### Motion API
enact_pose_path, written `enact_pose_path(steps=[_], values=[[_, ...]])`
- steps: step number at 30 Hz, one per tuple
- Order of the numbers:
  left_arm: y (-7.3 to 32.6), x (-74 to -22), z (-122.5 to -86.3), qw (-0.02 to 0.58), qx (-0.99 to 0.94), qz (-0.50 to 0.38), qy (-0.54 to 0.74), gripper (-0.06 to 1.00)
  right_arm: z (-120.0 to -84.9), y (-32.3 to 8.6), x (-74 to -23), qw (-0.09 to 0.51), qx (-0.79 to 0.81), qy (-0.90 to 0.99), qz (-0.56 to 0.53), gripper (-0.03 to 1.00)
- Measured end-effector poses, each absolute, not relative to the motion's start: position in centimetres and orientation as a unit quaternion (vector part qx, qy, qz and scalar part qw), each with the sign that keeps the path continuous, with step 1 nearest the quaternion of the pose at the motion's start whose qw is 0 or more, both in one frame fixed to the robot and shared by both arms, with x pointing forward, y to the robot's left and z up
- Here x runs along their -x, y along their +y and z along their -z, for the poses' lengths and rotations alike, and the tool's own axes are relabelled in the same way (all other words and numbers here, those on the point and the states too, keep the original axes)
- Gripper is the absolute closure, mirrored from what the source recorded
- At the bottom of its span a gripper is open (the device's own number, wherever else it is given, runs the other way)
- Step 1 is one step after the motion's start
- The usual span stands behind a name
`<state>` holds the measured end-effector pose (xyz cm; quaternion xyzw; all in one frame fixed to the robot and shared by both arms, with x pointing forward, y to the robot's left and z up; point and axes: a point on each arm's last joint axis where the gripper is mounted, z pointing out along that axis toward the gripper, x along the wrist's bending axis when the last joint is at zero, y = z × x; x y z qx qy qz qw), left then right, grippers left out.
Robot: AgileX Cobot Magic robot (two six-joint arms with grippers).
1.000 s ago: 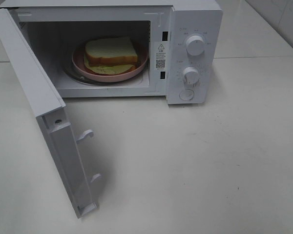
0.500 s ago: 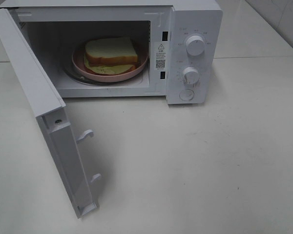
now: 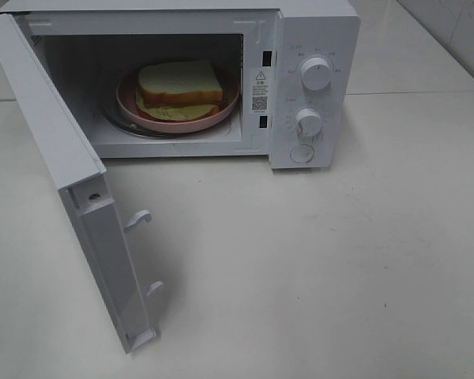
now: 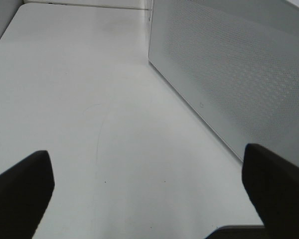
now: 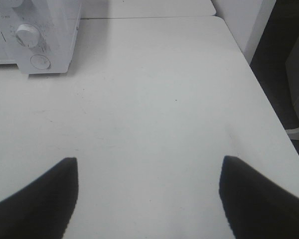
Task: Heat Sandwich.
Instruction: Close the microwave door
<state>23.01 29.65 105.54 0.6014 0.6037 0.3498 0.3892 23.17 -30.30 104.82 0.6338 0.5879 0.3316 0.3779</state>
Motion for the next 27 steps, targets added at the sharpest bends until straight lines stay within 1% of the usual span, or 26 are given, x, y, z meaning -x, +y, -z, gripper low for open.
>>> enact_pose_path(steps=[27], values=[[29.65, -23.01, -105.54, 0.389, -0.601, -0.350, 0.604, -0.02, -104.82, -30.29, -23.17, 0.378, -0.634, 0.588, -0.332, 0.20]])
